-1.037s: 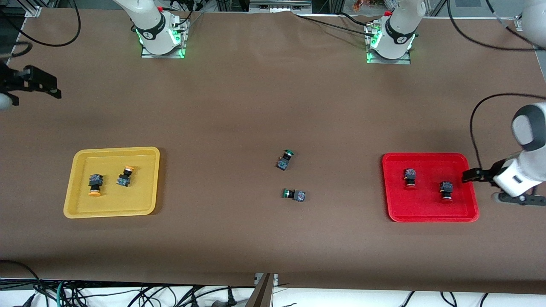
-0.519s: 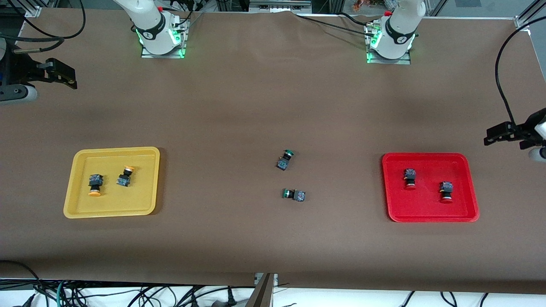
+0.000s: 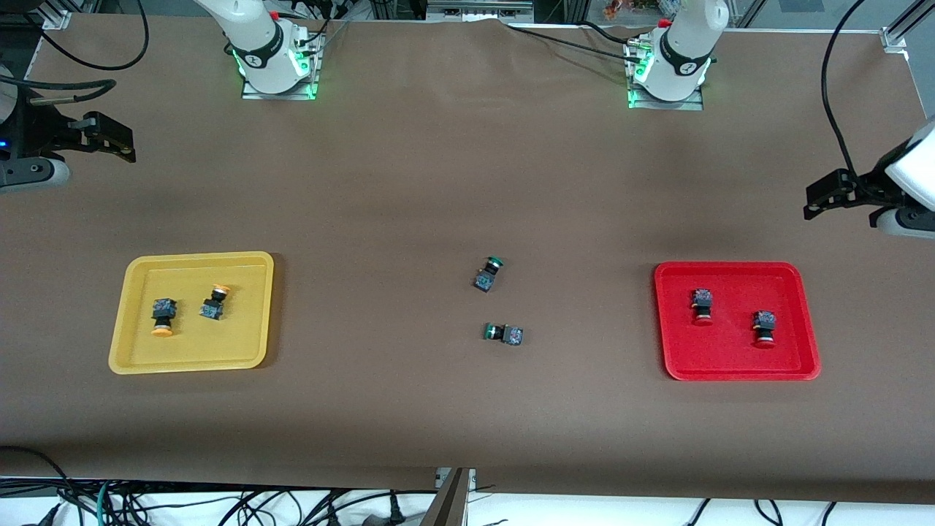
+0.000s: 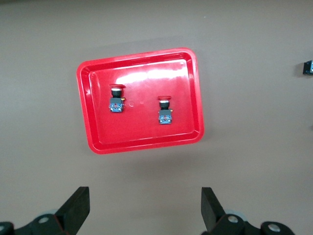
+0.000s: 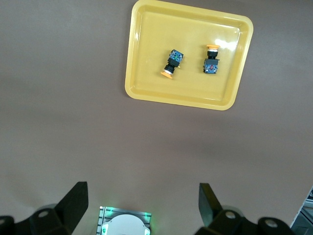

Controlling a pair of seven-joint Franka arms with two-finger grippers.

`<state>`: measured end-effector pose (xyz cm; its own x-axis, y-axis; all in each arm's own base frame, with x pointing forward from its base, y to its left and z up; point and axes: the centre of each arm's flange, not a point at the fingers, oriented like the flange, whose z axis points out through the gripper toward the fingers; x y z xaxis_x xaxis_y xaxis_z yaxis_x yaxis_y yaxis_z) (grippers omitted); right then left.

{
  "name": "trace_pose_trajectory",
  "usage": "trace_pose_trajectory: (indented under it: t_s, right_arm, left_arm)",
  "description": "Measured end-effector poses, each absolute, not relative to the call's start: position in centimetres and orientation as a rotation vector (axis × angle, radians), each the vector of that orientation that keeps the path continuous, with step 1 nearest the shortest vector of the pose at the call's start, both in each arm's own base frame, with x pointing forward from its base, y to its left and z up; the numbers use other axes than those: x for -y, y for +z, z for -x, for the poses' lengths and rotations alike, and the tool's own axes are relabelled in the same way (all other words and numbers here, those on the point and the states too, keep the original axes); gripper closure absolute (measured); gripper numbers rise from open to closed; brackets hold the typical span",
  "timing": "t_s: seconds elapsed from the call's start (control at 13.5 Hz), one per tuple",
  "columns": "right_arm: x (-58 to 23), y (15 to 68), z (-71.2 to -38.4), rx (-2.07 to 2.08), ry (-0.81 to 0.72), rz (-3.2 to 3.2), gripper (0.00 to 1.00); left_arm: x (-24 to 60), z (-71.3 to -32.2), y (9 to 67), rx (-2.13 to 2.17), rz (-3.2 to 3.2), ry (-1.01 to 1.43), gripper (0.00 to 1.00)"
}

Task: Place red and yellow buttons in trays

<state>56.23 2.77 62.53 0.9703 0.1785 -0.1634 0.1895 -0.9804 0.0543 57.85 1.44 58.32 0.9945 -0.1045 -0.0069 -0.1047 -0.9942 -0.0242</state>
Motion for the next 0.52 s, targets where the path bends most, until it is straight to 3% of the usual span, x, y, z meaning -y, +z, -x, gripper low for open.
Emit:
trace_pose_trajectory:
  t_s: [0.52]
  right_arm:
    - [-2.86,62.24,-56.43,-0.288,-0.246,-3.049,0.0]
  left_arm:
    - [-0.95,-57.02,59.23,-0.117,3.124,0.023,0.0]
